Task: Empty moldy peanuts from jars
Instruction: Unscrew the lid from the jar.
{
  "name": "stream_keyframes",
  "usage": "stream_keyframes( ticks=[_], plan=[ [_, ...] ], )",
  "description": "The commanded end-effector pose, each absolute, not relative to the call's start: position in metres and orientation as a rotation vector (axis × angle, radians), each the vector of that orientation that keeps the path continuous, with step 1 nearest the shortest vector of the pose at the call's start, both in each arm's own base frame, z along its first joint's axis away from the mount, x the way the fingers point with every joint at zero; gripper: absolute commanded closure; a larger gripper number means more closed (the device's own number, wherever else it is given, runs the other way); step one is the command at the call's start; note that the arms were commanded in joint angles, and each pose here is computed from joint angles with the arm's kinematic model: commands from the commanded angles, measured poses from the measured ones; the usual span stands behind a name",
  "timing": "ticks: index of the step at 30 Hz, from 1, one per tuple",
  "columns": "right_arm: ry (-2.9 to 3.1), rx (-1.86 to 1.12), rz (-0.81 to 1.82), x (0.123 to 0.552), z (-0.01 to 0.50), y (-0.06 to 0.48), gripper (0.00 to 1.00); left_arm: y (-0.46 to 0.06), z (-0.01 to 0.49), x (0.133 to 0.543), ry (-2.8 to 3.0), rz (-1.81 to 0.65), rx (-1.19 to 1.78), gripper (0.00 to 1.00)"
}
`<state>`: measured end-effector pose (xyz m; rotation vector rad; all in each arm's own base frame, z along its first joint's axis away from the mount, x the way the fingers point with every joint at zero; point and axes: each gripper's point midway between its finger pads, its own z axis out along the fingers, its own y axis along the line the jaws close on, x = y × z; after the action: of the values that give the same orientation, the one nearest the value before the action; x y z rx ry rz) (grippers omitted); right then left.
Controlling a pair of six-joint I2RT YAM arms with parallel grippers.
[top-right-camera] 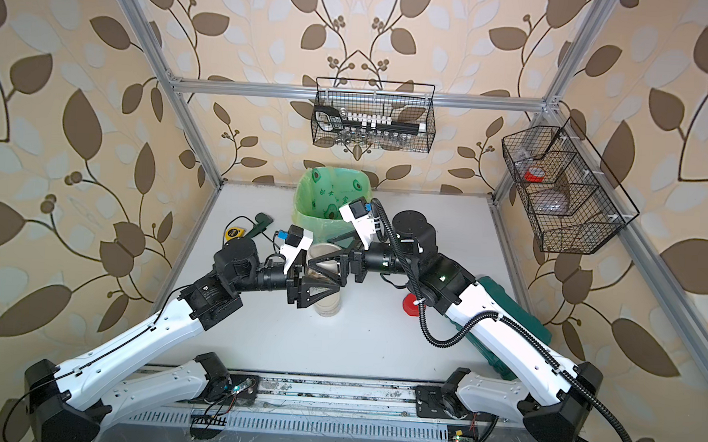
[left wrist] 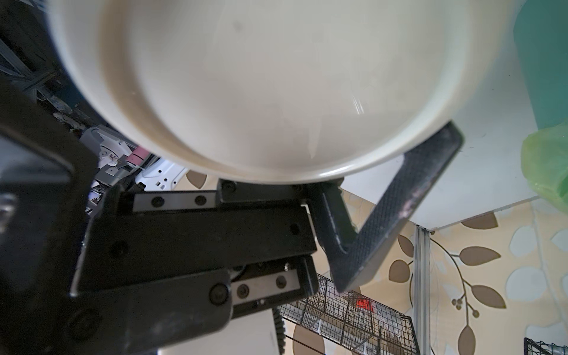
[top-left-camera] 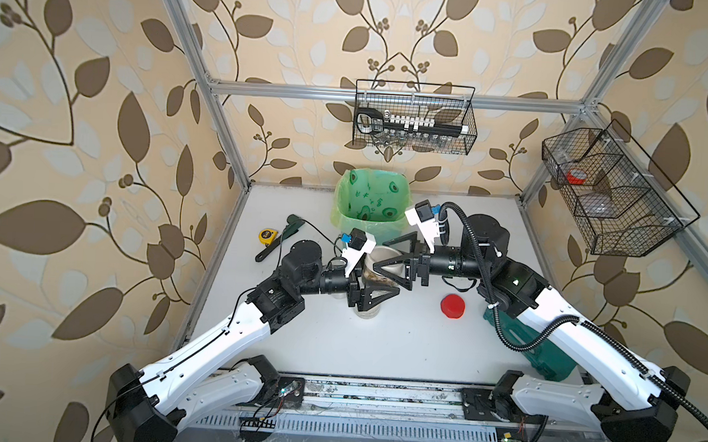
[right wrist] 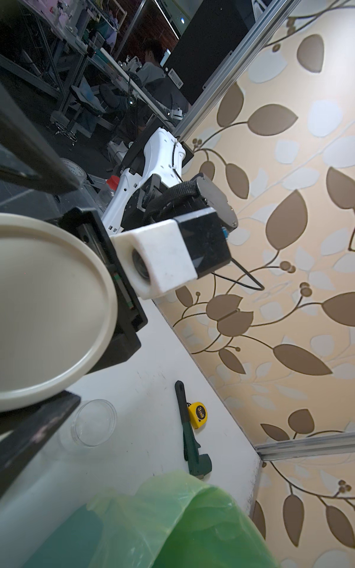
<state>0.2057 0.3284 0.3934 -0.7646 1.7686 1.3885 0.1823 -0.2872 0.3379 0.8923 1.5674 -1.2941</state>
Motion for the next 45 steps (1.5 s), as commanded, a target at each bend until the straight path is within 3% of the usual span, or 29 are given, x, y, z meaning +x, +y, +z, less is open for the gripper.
stream_keyframes(
  ticks=[1, 14, 27, 40, 45],
  plan=[
    [1.643, -0.879, 1.515, 0.176, 0.422, 0.338, 0.01, -0.287, 0.367, 0.186, 1.474, -1.287, 0.866, 0.74],
    [1.743, -0.761, 1.239, 0.195, 0.409, 0.307, 0.00, -0.276, 0.373, 0.190, 1.460, -1.194, 0.833, 0.74],
    [1.725, -0.774, 1.330, 0.179, 0.418, 0.321, 0.00, -0.274, 0.366, 0.200, 1.476, -1.115, 0.817, 0.74],
    [1.691, -0.844, 1.411, 0.190, 0.418, 0.354, 0.00, -0.272, 0.373, 0.190, 1.455, -1.161, 0.823, 0.74],
    [1.700, -0.824, 1.313, 0.197, 0.418, 0.343, 0.00, -0.269, 0.378, 0.188, 1.439, -1.158, 0.820, 0.74]
  ],
)
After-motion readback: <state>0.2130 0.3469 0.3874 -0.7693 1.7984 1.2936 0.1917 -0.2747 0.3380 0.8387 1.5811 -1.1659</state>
